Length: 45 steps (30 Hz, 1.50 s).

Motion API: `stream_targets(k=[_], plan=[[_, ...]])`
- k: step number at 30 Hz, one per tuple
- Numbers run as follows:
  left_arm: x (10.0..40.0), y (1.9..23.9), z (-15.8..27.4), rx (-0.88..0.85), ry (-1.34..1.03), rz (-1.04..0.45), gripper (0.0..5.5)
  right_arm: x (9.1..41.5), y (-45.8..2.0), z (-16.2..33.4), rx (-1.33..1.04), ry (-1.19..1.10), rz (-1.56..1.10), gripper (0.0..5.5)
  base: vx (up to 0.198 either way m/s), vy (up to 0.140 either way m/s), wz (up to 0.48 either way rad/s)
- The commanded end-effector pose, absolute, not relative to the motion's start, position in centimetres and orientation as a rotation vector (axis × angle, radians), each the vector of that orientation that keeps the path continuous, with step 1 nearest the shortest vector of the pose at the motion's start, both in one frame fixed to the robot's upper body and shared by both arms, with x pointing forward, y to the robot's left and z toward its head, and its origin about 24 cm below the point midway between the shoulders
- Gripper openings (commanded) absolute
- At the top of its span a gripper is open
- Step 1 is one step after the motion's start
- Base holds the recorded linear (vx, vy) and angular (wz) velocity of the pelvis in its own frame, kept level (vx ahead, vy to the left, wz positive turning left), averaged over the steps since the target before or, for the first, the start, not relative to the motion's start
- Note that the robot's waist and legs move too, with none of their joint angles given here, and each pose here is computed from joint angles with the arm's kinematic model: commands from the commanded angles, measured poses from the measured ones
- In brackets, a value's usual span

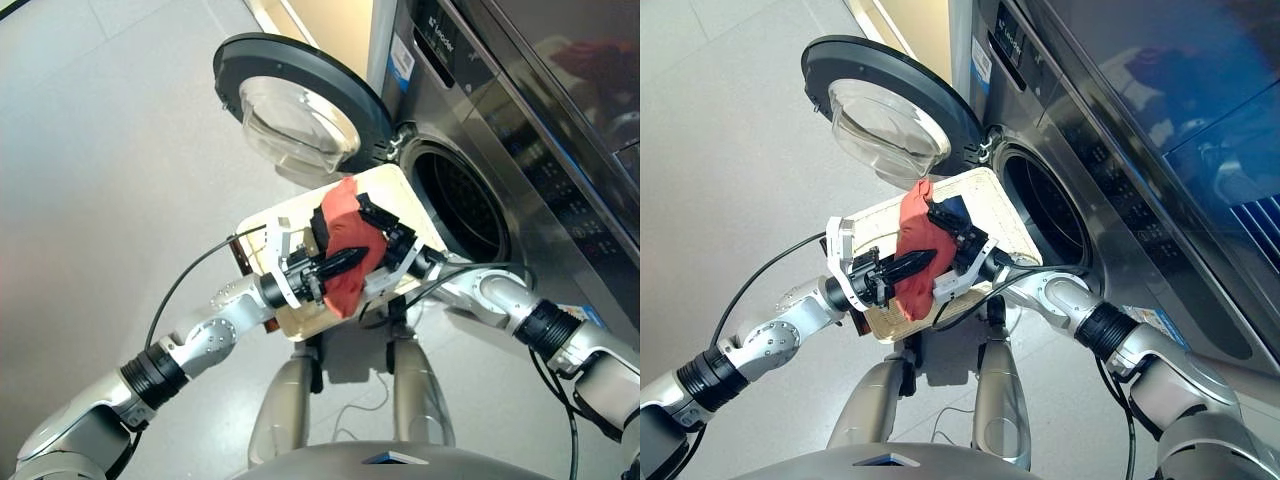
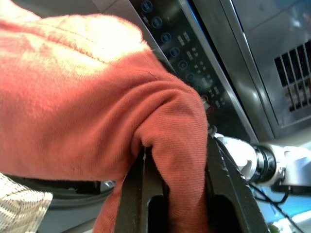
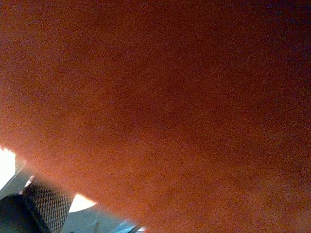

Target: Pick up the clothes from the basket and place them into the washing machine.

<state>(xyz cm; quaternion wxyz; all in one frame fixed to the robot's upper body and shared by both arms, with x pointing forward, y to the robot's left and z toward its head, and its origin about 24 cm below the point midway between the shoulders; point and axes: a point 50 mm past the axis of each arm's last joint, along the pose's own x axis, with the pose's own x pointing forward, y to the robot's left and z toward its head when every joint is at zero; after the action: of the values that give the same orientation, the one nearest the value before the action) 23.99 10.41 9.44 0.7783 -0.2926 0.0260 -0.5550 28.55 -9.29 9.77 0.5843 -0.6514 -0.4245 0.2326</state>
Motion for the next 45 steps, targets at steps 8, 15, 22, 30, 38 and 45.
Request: stream_targets(k=[8,15,22,30,38,45], plan=[[22.8,9.1,9.6,-0.762,0.003,-1.229,0.0,27.0,-5.9,15.6,-1.218,-1.279,0.353,5.5,0.0,0.0,0.0],[22.8,8.2,9.6,-0.81,-0.011,-1.224,0.0,26.5,-4.8,16.2,-1.153,-1.321,0.346,2.98,0.0,0.0,0.0],[22.7,7.9,9.4,-0.84,-0.006,-1.21,0.0,26.1,-3.9,16.8,-1.104,-1.351,0.353,0.0,0.0,0.0,0.0],[22.8,7.9,9.3,-0.845,-0.006,-1.199,0.0,26.0,-3.9,16.6,-1.117,-1.35,0.375,0.0,0.0,0.0,0.0],[23.0,8.6,8.9,-0.849,-0.011,-1.142,0.0,26.6,-4.7,16.0,-1.166,-1.306,0.357,0.0,0.0,0.0,0.0],[24.6,13.6,9.8,-0.692,-0.238,-0.751,5.5,27.9,-8.5,13.8,-1.131,-1.046,0.228,0.0,0.0,0.0,0.0]])
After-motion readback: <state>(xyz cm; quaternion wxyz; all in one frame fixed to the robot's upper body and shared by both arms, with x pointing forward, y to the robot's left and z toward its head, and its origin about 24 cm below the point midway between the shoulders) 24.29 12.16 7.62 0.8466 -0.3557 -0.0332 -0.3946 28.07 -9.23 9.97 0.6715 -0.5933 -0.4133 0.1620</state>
